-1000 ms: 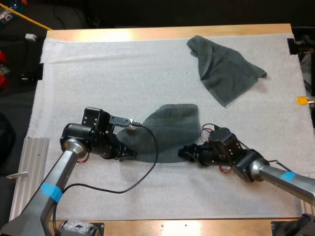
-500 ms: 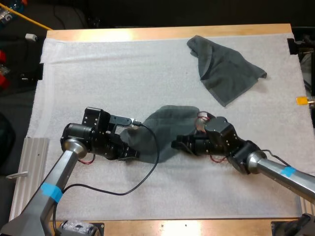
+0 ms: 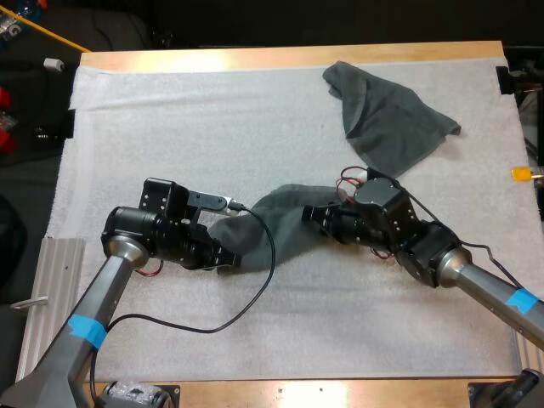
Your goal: Pick towel from pile, fold and stack
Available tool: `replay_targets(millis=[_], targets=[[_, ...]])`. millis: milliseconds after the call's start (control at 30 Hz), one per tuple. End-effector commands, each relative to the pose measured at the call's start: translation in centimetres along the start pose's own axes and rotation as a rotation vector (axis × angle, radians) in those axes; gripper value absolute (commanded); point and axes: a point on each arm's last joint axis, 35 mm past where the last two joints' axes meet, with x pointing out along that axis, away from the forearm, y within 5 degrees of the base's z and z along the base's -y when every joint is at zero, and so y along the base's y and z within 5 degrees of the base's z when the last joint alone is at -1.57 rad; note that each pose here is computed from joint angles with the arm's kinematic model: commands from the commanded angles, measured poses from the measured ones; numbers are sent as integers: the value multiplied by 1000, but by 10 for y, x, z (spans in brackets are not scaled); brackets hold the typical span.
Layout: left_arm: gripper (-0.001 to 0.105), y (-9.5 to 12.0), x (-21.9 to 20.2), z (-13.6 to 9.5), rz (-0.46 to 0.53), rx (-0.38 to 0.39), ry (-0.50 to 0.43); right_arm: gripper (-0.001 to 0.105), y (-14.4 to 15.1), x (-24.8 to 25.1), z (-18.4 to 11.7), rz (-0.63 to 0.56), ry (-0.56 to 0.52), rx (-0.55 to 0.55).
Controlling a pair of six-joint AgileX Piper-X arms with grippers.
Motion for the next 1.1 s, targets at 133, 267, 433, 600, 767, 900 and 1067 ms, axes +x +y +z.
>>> replay_targets(millis=[133, 267, 433, 600, 767, 900, 1067], targets=[[0, -2, -2, 0, -12, 6, -1, 89, -14, -6, -15, -185, 127, -108], [0, -2, -2, -1, -11, 4, 8, 76, -22, -10, -28, -251, 259, -148], [0, -2, -3, -1, -10, 4, 10, 64, -32, -10, -46, -237, 359, -186], [0, -2, -3, -1, -10, 4, 10, 64, -40, -5, -62, -142, 389, -160], [0, -2, -3, -1, -10, 4, 10, 62, -46, 2, -69, -99, 320, -99], [0, -2, -3, -1, -15, 4, 10, 53, -46, 14, -67, -37, 291, -78], [0, -2, -3, -3, -25, -2, 24, 45, -53, 33, -69, -31, 270, 0]])
